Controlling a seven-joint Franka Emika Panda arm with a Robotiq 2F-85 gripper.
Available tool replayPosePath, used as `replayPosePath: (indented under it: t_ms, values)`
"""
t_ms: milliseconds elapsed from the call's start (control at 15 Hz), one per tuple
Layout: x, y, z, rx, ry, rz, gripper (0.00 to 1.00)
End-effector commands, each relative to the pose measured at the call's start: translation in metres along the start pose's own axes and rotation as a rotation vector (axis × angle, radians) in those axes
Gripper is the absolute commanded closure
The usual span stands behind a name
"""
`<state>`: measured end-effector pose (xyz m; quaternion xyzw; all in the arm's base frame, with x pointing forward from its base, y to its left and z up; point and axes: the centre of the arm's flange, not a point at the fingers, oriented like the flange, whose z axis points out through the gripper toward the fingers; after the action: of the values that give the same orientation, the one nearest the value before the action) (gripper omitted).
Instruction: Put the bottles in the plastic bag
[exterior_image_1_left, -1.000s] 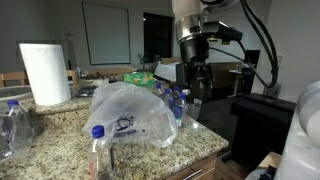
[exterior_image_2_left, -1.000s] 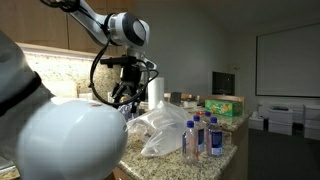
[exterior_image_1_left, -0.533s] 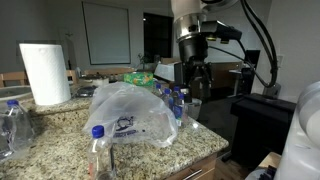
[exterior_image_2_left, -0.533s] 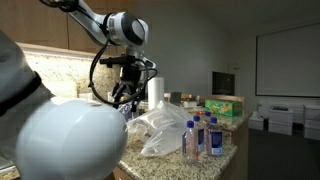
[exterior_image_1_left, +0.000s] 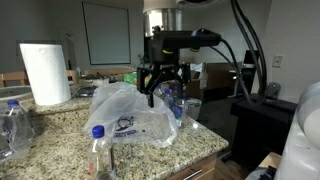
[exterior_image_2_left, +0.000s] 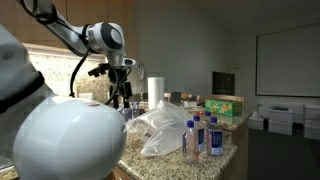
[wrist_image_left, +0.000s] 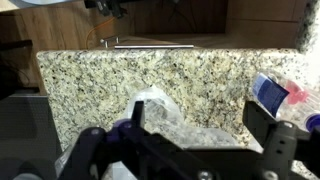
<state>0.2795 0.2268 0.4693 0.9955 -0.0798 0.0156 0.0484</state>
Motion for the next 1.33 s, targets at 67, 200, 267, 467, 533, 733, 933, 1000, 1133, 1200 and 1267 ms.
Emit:
replayPosePath:
  t_ms: [67, 200, 267, 467, 533, 733, 933, 1000, 1133, 1200, 1267]
  values:
    - [0.027, -0.057, 0.023, -0.020, -0.012, 0.049, 0.00]
    - [0.045, -0.065, 0.033, 0.031, -0.071, 0.038, 0.00]
    - [0.054, -0.068, 0.035, 0.075, -0.111, 0.019, 0.00]
    - [0.067, -0.092, 0.030, 0.137, -0.163, -0.001, 0.00]
    - [0.071, -0.100, 0.031, 0.151, -0.172, -0.006, 0.00]
    - [0.069, -0.133, 0.029, 0.186, -0.205, -0.048, 0.00]
    - [0.060, -0.152, 0.035, 0.160, -0.215, -0.083, 0.00]
    - [0.056, -0.153, 0.041, 0.158, -0.226, -0.087, 0.00]
    - [0.049, -0.154, 0.053, 0.157, -0.228, -0.094, 0.00]
    - [0.048, -0.154, 0.058, 0.155, -0.232, -0.091, 0.00]
    - [0.046, -0.155, 0.063, 0.145, -0.217, -0.075, 0.00]
